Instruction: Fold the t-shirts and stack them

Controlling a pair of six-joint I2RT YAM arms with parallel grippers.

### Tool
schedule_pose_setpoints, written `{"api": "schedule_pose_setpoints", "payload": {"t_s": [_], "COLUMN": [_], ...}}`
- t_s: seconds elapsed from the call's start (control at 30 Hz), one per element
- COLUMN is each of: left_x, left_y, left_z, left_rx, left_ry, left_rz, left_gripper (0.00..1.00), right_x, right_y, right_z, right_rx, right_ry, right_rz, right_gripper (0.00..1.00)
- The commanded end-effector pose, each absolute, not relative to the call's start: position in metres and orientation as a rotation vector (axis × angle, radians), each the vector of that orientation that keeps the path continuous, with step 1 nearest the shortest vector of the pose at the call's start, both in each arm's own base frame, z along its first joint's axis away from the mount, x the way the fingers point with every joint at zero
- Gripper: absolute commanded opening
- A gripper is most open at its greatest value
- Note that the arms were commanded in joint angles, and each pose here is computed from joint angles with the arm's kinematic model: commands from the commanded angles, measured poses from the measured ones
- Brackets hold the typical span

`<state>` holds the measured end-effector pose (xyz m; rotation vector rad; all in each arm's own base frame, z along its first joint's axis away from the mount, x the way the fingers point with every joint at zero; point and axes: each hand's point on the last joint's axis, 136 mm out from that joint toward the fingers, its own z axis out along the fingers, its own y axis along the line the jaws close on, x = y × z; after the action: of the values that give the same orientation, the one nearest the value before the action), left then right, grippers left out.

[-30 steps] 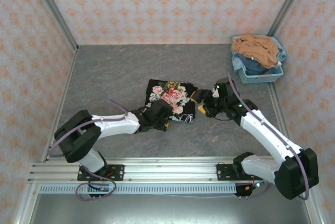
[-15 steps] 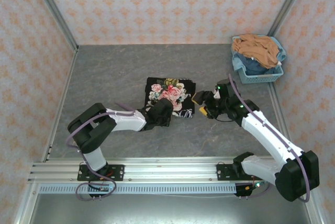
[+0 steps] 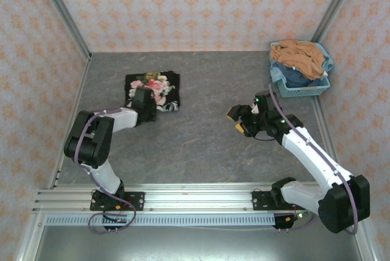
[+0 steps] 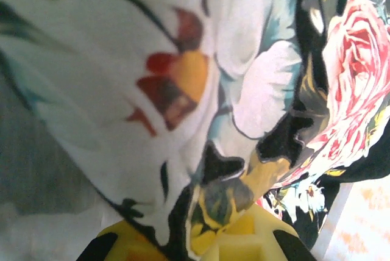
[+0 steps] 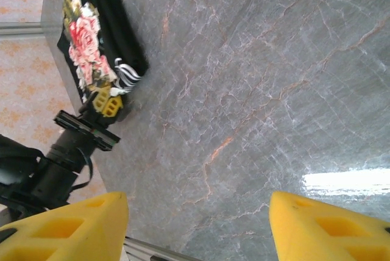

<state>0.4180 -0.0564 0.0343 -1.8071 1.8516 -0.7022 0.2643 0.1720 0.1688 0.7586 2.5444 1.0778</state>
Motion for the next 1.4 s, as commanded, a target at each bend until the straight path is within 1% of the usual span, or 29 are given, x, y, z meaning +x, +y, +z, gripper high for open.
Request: {"api": "schedule_pose_setpoints", "payload": {"t_s": [0.0,0.17,0.37,0.53,0.63,0.67,0.7,0.73,0.8,0.83,0.87,0.9,0.93,0.97,1.0,1.03,1.07,1.1,1.17,1.23,1.37], "left_x": [0.434,0.476,0.500,0.525,0.539,0.540,0.540,0.539,0.535,0.533,0.529,0.524,0.519,0.511,0.501,0.491,0.479,0.465,0.442,0.422,0.376], "left_y": [-0.020,0.041,0.096,0.105,0.103,0.102,0.103,0.104,0.105,0.105,0.104,0.101,0.098,0.094,0.089,0.085,0.080,0.075,0.063,0.049,0.040], "left_z": [0.025,0.021,0.017,0.019,0.023,0.025,0.029,0.034,0.053,0.065,0.079,0.093,0.106,0.121,0.139,0.154,0.168,0.178,0.195,0.206,0.220], "left_rx": [-1.711,-1.648,-1.668,-1.630,-1.615,-1.614,-1.612,-1.605,-1.566,-1.544,-1.519,-1.492,-1.465,-1.430,-1.396,-1.365,-1.326,-1.306,-1.258,-1.203,-1.119], "left_ry": [1.987,2.061,2.071,2.101,2.099,2.097,2.097,2.096,2.093,2.085,2.075,2.066,2.059,2.061,2.061,2.063,2.070,2.079,2.086,2.099,2.162], "left_rz": [-0.615,-0.538,-0.458,-0.488,-0.531,-0.537,-0.533,-0.526,-0.508,-0.509,-0.512,-0.519,-0.524,-0.524,-0.512,-0.495,-0.468,-0.436,-0.401,-0.373,-0.225], "left_gripper": [0.00,0.00,0.00,0.00,0.03,0.05,0.12,0.19,0.37,0.44,0.55,0.69,0.81,1.00,1.00,1.00,1.00,1.00,1.00,1.00,1.00], "right_x": [0.279,0.296,0.315,0.329,0.337,0.340,0.343,0.346,0.353,0.356,0.360,0.363,0.365,0.368,0.370,0.372,0.374,0.375,0.377,0.376,0.365], "right_y": [0.170,0.173,0.180,0.186,0.190,0.191,0.192,0.193,0.194,0.193,0.192,0.191,0.191,0.190,0.190,0.190,0.190,0.191,0.191,0.184,0.161], "right_z": [0.180,0.179,0.177,0.175,0.175,0.176,0.179,0.182,0.195,0.202,0.210,0.220,0.228,0.240,0.251,0.260,0.269,0.277,0.287,0.287,0.285], "right_rx": [0.728,0.722,0.712,0.699,0.684,0.677,0.666,0.657,0.630,0.618,0.604,0.590,0.576,0.560,0.543,0.530,0.521,0.512,0.503,0.531,0.514], "right_ry": [2.519,2.537,2.558,2.576,2.580,2.576,2.564,2.551,2.498,2.470,2.435,2.395,2.363,2.324,2.289,2.262,2.240,2.222,2.212,2.248,2.320], "right_rz": [1.056,1.040,1.039,1.038,1.041,1.047,1.053,1.059,1.073,1.075,1.077,1.082,1.086,1.094,1.107,1.116,1.121,1.131,1.140,1.086,0.875], "right_gripper": [0.62,0.62,0.62,0.62,0.62,0.62,0.62,0.62,0.63,0.64,0.64,0.65,0.66,0.67,0.69,0.72,0.83,0.99,0.99,0.99,0.99]}}
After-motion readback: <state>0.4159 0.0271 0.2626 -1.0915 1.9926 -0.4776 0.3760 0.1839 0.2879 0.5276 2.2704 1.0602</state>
